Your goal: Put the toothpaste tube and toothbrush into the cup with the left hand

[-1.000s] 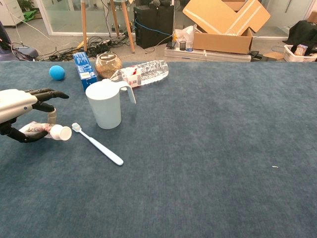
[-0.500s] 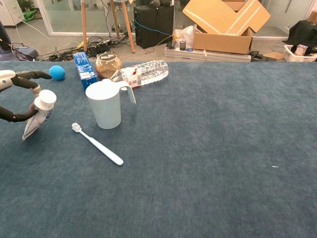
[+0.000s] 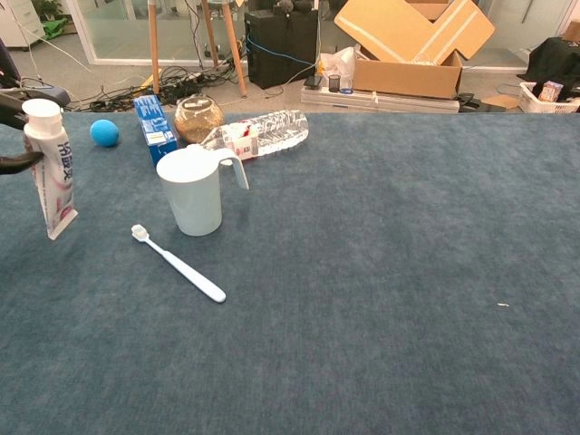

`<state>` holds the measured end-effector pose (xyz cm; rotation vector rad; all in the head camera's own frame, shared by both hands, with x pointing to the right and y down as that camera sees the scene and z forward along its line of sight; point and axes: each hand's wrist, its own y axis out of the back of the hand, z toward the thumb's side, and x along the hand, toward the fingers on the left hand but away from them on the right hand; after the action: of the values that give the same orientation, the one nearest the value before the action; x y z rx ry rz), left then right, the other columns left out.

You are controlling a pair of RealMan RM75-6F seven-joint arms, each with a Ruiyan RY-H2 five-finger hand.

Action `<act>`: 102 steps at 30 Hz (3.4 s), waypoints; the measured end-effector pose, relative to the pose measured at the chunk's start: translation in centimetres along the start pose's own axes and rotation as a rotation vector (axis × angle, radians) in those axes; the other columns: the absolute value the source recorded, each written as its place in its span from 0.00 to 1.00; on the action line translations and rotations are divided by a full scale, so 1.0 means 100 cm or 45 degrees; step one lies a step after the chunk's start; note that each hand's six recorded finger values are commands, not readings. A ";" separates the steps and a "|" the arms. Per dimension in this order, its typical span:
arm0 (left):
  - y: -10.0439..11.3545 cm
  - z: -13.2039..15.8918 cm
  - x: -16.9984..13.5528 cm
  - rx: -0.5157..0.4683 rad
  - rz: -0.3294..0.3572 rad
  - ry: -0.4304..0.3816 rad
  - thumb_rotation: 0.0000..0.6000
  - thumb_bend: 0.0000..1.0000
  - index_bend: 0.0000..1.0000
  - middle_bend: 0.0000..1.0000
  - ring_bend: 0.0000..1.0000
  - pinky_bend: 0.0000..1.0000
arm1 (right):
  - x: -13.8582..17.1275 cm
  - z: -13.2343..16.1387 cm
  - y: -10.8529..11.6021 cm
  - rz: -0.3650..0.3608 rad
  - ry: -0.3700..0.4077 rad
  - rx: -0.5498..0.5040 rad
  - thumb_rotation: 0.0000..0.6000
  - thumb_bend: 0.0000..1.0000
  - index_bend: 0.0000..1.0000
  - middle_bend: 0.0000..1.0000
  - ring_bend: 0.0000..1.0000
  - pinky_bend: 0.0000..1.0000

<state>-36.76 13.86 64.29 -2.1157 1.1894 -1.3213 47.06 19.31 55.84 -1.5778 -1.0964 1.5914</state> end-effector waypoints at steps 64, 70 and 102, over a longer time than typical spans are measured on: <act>-0.032 0.111 0.091 -0.353 -0.112 -0.132 1.00 0.42 0.78 0.10 0.02 0.13 | 0.006 -0.005 0.014 -0.028 0.017 -0.087 1.00 0.00 0.00 0.00 0.00 0.60; -0.048 0.104 0.095 -0.388 -0.141 -0.110 1.00 0.42 0.78 0.10 0.02 0.13 | 0.007 -0.006 0.016 -0.033 0.016 -0.098 1.00 0.00 0.00 0.00 0.00 0.60; -0.079 0.079 0.097 -0.387 -0.257 -0.031 1.00 0.42 0.50 0.10 0.02 0.13 | 0.007 -0.007 0.015 -0.031 0.015 -0.098 1.00 0.00 0.00 0.00 0.00 0.60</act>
<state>-24.35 9.58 71.07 -2.5166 1.2616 -1.2578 47.84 19.32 54.22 -1.6157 -1.1784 1.5385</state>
